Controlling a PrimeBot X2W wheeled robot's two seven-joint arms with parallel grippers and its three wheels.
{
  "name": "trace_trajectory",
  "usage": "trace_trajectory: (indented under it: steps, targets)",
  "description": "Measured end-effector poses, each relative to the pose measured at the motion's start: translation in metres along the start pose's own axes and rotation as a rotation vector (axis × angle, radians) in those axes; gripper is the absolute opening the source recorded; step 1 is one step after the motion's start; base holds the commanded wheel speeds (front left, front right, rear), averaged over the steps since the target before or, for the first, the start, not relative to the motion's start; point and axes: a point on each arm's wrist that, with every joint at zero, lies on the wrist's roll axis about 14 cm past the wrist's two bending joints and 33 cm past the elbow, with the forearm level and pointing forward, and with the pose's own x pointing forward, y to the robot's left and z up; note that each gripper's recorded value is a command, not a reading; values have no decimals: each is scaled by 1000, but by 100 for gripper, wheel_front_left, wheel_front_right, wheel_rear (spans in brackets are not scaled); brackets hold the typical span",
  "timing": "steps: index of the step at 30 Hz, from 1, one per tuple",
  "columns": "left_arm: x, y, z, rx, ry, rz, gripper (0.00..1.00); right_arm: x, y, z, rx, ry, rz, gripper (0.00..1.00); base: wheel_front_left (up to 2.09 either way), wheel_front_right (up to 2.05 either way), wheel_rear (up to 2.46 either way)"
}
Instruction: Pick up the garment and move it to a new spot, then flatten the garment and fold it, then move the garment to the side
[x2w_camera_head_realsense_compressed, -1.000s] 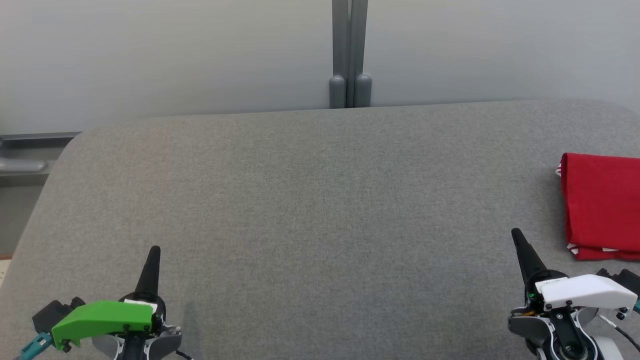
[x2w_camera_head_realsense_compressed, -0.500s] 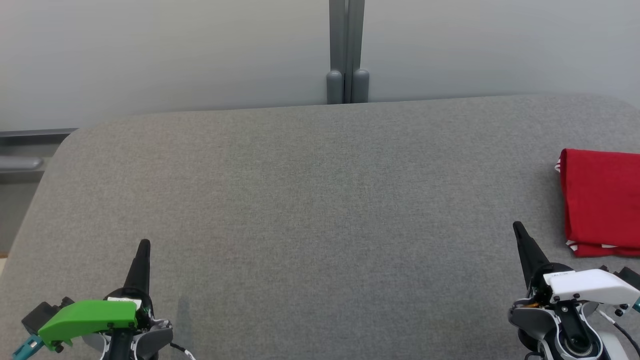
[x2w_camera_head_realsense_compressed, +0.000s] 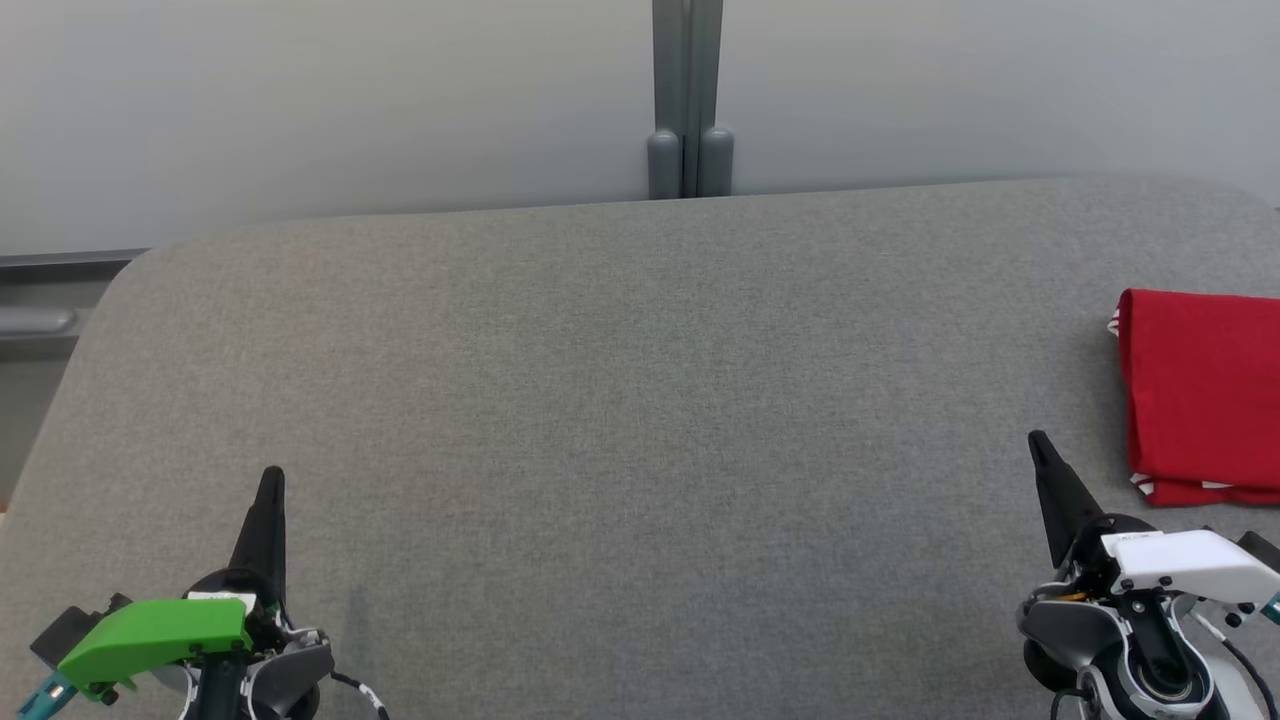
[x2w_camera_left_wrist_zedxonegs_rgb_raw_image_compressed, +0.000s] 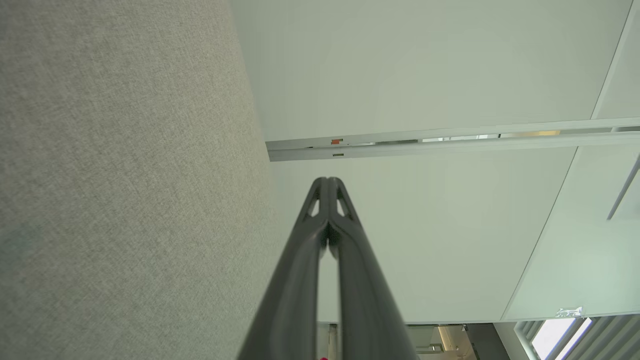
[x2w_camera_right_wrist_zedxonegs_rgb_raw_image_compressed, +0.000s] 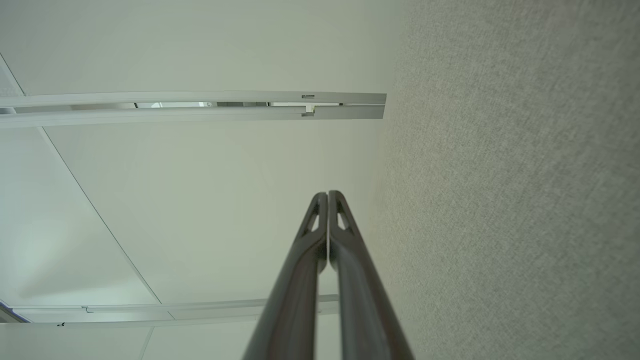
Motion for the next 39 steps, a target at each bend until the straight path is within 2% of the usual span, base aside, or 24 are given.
trace_trajectory:
  steps: [7, 39]
  targets:
    - [3, -3, 3, -38, -7, -18, 0, 3, 1, 2, 42, -4, 5, 0, 0, 0, 0]
    - [3, -4, 3, -40, -8, -21, 0, 3, 1, 2, 42, -3, 5, 0, 0, 0, 0]
